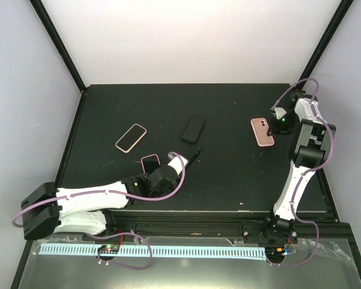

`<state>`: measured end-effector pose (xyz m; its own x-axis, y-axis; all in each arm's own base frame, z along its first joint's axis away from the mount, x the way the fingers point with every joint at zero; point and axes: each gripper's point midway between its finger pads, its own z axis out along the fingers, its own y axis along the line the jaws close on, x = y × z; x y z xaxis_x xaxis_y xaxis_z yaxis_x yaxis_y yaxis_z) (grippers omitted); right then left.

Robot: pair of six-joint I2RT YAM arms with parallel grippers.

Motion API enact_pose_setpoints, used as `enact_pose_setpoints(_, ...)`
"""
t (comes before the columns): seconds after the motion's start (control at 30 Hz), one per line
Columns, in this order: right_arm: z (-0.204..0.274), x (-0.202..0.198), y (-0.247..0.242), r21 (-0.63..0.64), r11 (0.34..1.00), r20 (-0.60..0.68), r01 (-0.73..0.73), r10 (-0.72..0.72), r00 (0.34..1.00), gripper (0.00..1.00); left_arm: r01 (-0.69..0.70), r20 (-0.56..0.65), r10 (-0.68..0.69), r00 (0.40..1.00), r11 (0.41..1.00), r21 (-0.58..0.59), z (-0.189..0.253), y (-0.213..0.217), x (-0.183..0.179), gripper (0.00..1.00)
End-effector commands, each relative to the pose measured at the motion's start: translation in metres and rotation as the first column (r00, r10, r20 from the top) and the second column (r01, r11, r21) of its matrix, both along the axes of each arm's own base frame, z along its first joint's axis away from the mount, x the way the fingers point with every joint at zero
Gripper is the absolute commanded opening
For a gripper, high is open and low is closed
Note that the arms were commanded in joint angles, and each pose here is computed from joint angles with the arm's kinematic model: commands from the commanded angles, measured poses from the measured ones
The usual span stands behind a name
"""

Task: Take the phone out of the phone case

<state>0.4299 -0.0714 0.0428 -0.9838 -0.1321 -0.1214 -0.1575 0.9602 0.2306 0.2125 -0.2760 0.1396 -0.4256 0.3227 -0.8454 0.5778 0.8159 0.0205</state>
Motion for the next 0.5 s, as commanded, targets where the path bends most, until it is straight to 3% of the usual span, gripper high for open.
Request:
enact_pose_setpoints(0.0,0.038,0.009,-0.018,-0.091,0.994,0.140,0.059,-0.046,0.989,0.40,-0.029,0.070,0.038,0.997,0.991,-0.129,0.043,-0.017,0.012,0.02)
enact_pose_setpoints(0.07,0.060,0.006,-0.018,-0.106,0.992,0.205,0.070,-0.047,0.978,0.40,-0.033,0.086,0.043,0.995,0.992,-0.122,0.048,-0.022,0.017,0.02)
enact_pose_setpoints(0.17,0.093,-0.011,0.005,-0.034,0.998,0.291,0.055,-0.043,0.956,0.41,-0.046,0.114,0.058,0.992,0.994,-0.098,0.059,-0.034,0.028,0.02)
enact_pose_setpoints(0.47,0.156,-0.097,0.112,0.115,0.988,0.529,-0.100,0.024,0.848,0.51,-0.145,0.223,0.104,0.969,0.974,0.175,0.057,-0.092,0.085,0.02)
